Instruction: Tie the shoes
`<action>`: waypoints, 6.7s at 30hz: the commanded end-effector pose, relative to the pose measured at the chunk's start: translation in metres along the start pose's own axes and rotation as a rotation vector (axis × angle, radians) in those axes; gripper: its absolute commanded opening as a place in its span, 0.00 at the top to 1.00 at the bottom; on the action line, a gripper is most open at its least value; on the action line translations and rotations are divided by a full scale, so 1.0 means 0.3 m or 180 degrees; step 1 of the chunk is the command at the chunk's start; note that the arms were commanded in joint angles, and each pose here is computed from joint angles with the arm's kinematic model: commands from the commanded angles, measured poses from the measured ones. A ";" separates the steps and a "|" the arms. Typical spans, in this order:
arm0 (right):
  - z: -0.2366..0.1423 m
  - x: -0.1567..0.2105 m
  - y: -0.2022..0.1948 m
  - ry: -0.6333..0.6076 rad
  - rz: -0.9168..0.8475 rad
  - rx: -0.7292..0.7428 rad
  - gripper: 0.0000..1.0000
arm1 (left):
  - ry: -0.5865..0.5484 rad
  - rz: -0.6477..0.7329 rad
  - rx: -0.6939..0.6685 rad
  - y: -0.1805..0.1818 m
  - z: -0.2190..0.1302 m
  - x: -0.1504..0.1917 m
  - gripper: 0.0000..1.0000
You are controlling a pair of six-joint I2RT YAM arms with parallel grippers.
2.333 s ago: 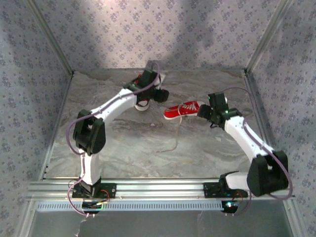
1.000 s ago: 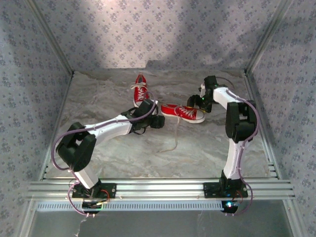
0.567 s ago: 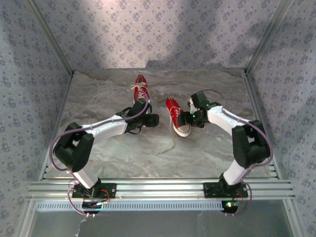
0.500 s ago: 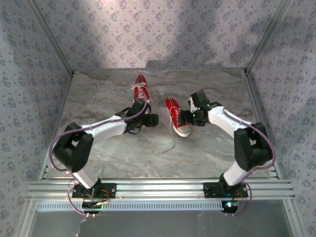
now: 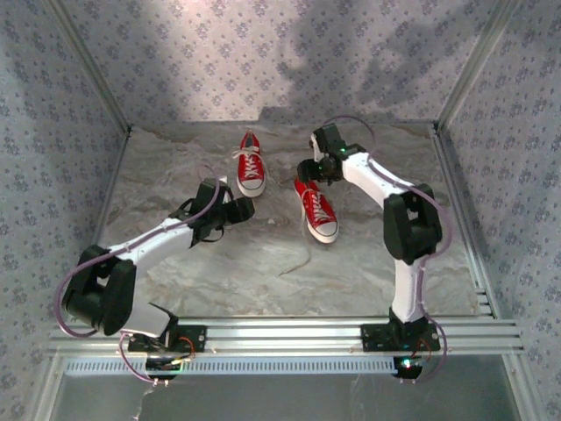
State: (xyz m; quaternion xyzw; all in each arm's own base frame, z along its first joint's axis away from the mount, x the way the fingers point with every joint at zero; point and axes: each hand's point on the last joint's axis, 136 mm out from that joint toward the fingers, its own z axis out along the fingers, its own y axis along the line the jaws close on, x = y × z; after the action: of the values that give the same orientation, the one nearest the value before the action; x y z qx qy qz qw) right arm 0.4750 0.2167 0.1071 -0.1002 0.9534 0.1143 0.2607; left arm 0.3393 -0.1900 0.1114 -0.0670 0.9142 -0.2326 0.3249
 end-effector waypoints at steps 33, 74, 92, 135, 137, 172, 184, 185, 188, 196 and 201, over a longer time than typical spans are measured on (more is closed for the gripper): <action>-0.834 -0.028 0.050 -0.1368 0.0116 0.0677 1.00 | -0.0175 0.2220 0.1539 -0.432 -0.070 0.282 0.07; -1.232 0.171 0.046 -0.1294 0.0051 0.1088 1.00 | -0.0063 0.2397 0.1724 -0.562 -0.242 0.358 1.00; -0.273 0.110 0.294 -0.0193 0.0890 0.0517 1.00 | 0.0071 0.1581 0.0035 -0.130 -0.261 0.301 1.00; -0.274 0.817 -0.266 0.0660 0.1565 0.1192 0.74 | 0.0102 0.0867 0.0719 -0.378 -0.093 0.101 1.00; -0.264 0.825 -0.275 0.0704 0.1579 0.1206 0.74 | 0.0095 0.0872 0.0706 -0.374 -0.096 0.101 1.00; -0.817 0.549 0.418 -0.0907 -0.1170 -0.0798 1.00 | -0.0196 0.0541 0.0461 -0.160 -0.319 0.054 1.00; -0.838 0.278 0.556 -0.1197 -0.0663 -0.1069 1.00 | -0.0362 0.0805 0.1075 -0.288 -0.338 0.026 1.00; -0.824 0.256 0.565 -0.1154 -0.0596 -0.1108 1.00 | -0.0392 0.0841 0.1102 -0.288 -0.335 0.027 1.00; -0.778 0.194 0.594 -0.1000 -0.0385 -0.1299 1.00 | -0.0521 0.0943 0.1174 -0.289 -0.333 0.028 1.00; -0.611 0.049 0.582 -0.0676 0.0172 -0.1420 1.00 | -0.0615 0.1048 0.1352 -0.312 -0.327 0.032 1.00; -0.532 -0.006 0.606 -0.0566 0.0253 -0.1508 1.00 | -0.0619 0.1029 0.1403 -0.327 -0.313 0.028 1.00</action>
State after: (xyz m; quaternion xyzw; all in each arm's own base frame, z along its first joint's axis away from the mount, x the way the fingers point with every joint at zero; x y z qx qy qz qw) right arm 0.3515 0.3325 0.2567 -0.1137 0.8870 0.3141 0.3187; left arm 0.2675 -0.2355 0.2009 0.1167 0.8269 -0.3437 0.4295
